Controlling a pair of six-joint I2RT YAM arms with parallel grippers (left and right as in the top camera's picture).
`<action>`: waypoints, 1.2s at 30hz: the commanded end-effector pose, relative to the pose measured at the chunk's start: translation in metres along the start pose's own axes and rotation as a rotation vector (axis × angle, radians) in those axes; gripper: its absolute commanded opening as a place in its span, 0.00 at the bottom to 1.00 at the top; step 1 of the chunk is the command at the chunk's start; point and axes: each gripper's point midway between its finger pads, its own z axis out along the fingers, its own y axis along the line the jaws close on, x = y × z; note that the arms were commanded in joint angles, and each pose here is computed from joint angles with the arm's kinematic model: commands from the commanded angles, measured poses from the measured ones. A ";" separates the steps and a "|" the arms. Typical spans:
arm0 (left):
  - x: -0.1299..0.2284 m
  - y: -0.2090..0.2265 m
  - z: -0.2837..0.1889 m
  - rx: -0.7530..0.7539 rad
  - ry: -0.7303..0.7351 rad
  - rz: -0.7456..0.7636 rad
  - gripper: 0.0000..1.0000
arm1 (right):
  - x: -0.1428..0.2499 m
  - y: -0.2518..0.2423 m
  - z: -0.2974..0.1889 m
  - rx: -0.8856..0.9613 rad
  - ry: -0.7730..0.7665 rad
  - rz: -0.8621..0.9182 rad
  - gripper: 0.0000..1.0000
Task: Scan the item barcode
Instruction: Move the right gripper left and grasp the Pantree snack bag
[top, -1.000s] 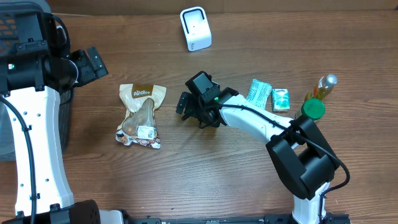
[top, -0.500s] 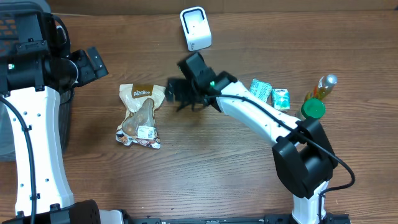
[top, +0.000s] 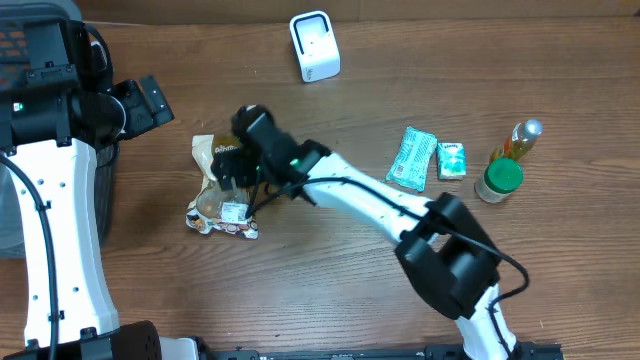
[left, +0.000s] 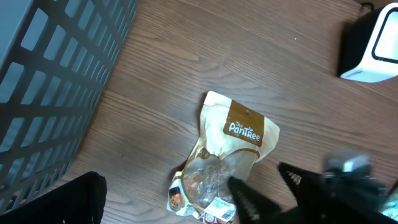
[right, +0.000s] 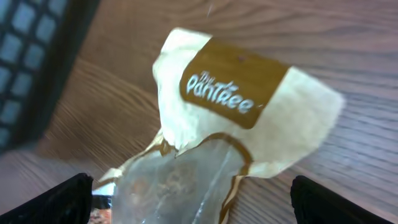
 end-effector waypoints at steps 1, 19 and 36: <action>-0.001 -0.001 -0.001 0.003 -0.005 0.014 0.99 | 0.001 0.000 0.011 0.028 -0.024 -0.101 0.99; -0.001 -0.001 -0.001 0.003 -0.005 0.014 1.00 | 0.007 -0.037 0.060 0.152 -0.092 -0.102 1.00; -0.001 -0.001 -0.001 0.003 -0.005 0.014 1.00 | 0.010 -0.184 -0.075 0.596 0.054 0.416 1.00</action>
